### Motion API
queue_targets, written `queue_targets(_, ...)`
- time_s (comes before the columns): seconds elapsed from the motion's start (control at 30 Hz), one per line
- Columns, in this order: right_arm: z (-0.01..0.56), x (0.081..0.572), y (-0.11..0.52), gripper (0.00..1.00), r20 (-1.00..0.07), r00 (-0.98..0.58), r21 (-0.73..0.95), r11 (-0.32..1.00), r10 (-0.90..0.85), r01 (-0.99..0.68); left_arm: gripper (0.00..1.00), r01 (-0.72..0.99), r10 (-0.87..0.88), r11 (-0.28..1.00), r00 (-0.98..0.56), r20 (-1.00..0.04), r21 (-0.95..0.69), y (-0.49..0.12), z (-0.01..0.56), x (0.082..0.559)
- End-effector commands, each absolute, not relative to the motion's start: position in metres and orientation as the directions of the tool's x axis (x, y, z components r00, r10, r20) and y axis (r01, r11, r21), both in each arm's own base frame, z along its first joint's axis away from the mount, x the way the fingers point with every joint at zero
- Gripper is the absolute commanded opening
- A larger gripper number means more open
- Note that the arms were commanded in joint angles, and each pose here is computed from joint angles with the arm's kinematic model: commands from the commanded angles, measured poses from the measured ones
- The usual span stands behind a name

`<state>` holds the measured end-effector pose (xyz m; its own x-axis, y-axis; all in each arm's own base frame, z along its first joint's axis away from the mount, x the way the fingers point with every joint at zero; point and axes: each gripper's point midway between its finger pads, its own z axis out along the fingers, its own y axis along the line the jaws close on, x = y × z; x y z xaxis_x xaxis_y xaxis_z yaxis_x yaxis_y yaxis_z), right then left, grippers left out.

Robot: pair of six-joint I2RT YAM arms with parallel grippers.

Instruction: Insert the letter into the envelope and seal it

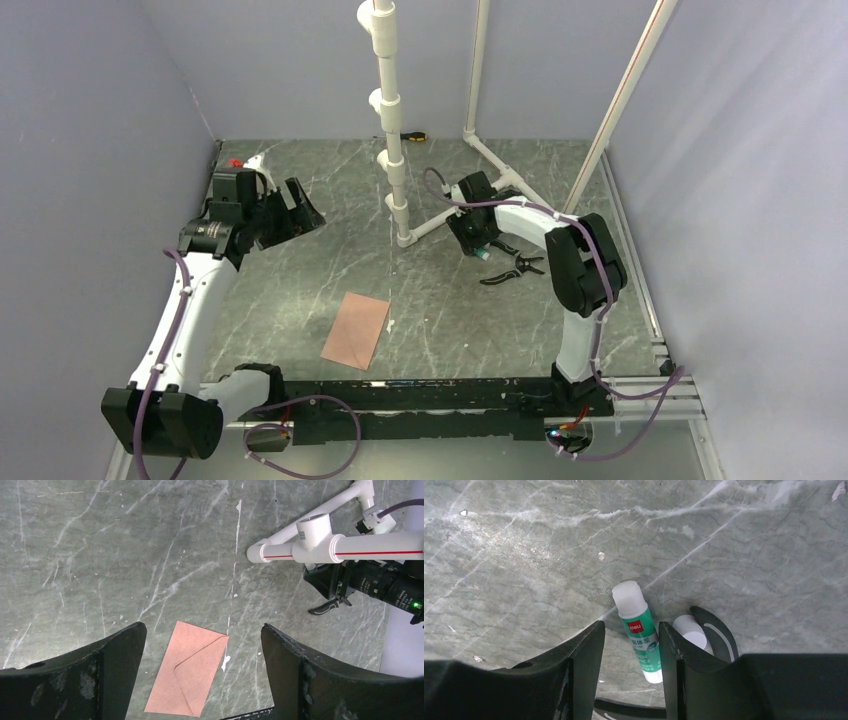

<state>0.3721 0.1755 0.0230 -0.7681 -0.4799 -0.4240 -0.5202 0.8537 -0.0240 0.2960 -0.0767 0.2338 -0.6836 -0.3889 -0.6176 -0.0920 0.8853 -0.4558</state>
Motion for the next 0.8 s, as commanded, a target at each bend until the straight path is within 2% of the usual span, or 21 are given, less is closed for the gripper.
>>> queue_targets(0.0, 0.026, 0.381, 0.173, 0.47, -0.44, -0.756, -0.05, 0.854, -0.484, -0.518, 0.9, -0.053, -0.394, 0.873, -0.663, -0.637, -0.486, -0.083, 0.248, 0.303)
queue_targets(0.37, 0.025, 0.361, 0.154, 0.46, -0.4, -0.781, -0.087, 0.868, -0.48, -0.489, 0.89, -0.059, -0.405, 0.865, -0.667, -0.625, -0.498, -0.084, 0.246, 0.298)
queue_targets(0.57, 0.017, 0.351, 0.153, 0.32, -0.38, -0.801, -0.063, 0.877, -0.462, -0.476, 0.9, -0.052, -0.409, 0.859, -0.667, -0.623, -0.509, -0.086, 0.249, 0.298)
queue_targets(0.63, 0.017, 0.349, 0.152, 0.23, -0.381, -0.805, -0.063, 0.881, -0.455, -0.468, 0.92, -0.051, -0.41, 0.858, -0.667, -0.623, -0.51, -0.087, 0.25, 0.297)
queue_targets(0.77, 0.032, 0.348, 0.156, 0.1, -0.445, -0.795, -0.039, 0.896, -0.413, -0.443, 0.93, -0.044, -0.411, 0.855, -0.666, -0.622, -0.517, -0.088, 0.253, 0.293)
